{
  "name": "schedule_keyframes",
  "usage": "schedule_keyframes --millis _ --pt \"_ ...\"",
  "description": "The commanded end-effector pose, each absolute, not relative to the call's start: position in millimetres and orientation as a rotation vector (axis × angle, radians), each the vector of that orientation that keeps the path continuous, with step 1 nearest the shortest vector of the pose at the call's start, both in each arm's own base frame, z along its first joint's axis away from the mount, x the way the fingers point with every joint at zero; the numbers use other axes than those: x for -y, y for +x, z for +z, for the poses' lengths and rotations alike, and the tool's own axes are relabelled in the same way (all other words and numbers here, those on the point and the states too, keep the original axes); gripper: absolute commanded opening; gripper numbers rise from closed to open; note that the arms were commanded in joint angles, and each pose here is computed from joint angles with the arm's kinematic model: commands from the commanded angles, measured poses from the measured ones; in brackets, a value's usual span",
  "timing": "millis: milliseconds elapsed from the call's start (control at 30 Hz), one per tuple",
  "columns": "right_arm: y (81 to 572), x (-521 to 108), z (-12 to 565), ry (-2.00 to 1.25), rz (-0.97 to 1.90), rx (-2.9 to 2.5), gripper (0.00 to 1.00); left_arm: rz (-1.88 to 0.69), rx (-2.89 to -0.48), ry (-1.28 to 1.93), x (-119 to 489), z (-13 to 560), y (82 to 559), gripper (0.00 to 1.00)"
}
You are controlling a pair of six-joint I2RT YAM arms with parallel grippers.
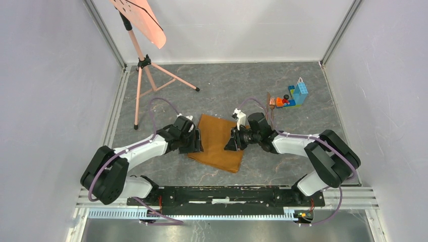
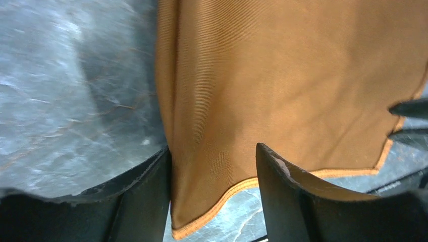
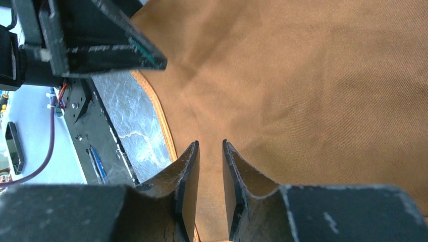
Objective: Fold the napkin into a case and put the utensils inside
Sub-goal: Smooth out the square-folded napkin at the center of the board.
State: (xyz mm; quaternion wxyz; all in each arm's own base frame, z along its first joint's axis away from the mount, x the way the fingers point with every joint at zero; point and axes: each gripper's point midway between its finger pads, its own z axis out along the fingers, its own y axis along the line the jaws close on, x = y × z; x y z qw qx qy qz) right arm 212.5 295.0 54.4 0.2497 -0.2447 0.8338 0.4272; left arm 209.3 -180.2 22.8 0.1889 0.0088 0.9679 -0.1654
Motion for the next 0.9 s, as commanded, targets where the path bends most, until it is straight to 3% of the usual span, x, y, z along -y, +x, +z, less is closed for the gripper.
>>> schedule_keyframes --millis 0,133,333,500,633,733,867 --pt "225.4 -309.5 69.3 -0.74 1.182 -2.177 0.29 -0.717 -2.712 0.044 217.6 28.2 181.4 0.65" --pt "231.1 -309.0 73.8 -0.764 1.145 -2.158 0.29 -0.709 -2.678 0.086 239.4 41.9 172.8 0.68" --pt "232.0 -316.0 78.7 -0.781 1.186 -2.145 0.32 -0.441 -2.645 -0.069 184.5 41.7 168.5 0.78" --pt "230.0 -340.7 85.8 -0.797 1.288 -2.115 0.36 -0.474 -2.608 -0.111 178.7 45.5 164.6 0.73" --pt "230.7 -359.3 85.5 -0.819 1.312 -2.106 0.45 -0.532 -2.64 -0.062 187.8 39.7 158.5 0.75" --pt "230.1 -364.9 83.3 -0.822 1.338 -2.106 0.46 -0.537 -2.657 -0.04 189.2 34.7 156.0 0.68" --pt "230.1 -364.4 78.7 -0.839 1.323 -2.115 0.46 -0.599 -2.676 0.045 199.7 32.5 151.4 0.68"
